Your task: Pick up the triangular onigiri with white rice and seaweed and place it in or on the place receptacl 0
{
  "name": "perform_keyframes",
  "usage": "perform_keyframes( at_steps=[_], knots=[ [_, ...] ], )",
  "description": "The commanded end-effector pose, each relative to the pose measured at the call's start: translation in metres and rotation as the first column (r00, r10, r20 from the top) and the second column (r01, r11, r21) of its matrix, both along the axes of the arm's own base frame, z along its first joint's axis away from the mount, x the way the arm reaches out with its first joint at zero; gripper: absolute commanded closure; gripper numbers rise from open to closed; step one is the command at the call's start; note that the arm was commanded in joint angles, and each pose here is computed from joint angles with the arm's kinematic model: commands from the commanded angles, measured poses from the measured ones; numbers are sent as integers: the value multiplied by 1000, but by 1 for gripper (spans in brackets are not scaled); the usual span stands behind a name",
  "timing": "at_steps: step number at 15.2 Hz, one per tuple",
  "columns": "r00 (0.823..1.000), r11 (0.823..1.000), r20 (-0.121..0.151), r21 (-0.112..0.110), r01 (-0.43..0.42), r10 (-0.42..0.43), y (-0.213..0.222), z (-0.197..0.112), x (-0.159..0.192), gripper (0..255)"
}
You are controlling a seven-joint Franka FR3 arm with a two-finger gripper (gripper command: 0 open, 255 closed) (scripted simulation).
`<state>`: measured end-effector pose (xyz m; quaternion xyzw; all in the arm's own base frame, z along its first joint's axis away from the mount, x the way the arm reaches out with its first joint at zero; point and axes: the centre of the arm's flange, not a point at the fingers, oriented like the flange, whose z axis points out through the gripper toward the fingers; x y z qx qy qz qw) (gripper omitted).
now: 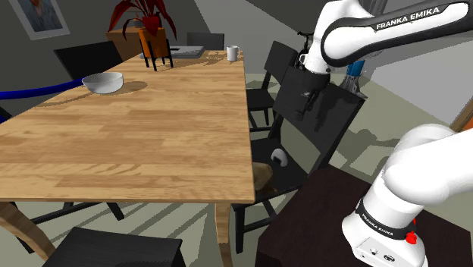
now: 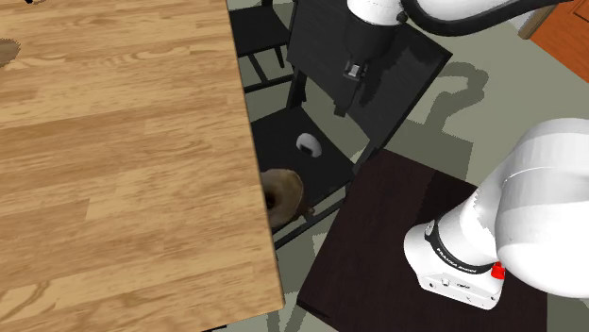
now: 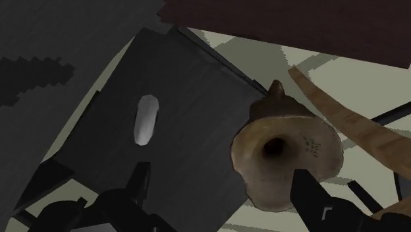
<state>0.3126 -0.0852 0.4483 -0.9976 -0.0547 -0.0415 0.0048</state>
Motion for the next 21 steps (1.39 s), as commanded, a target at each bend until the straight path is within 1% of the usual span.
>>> perform_keyframes(
  at_steps=[1, 6, 11, 21],
  knots=[
    [1000, 1000, 27, 17, 10, -11, -16, -23, 4, 0],
    [996, 998, 82, 61, 33, -38, -49, -81, 13, 0],
    [988, 993, 136, 107, 52, -67, -80, -141, 24, 0],
    [962, 976, 238, 201, 83, -131, -136, -262, 55, 0]
  ],
)
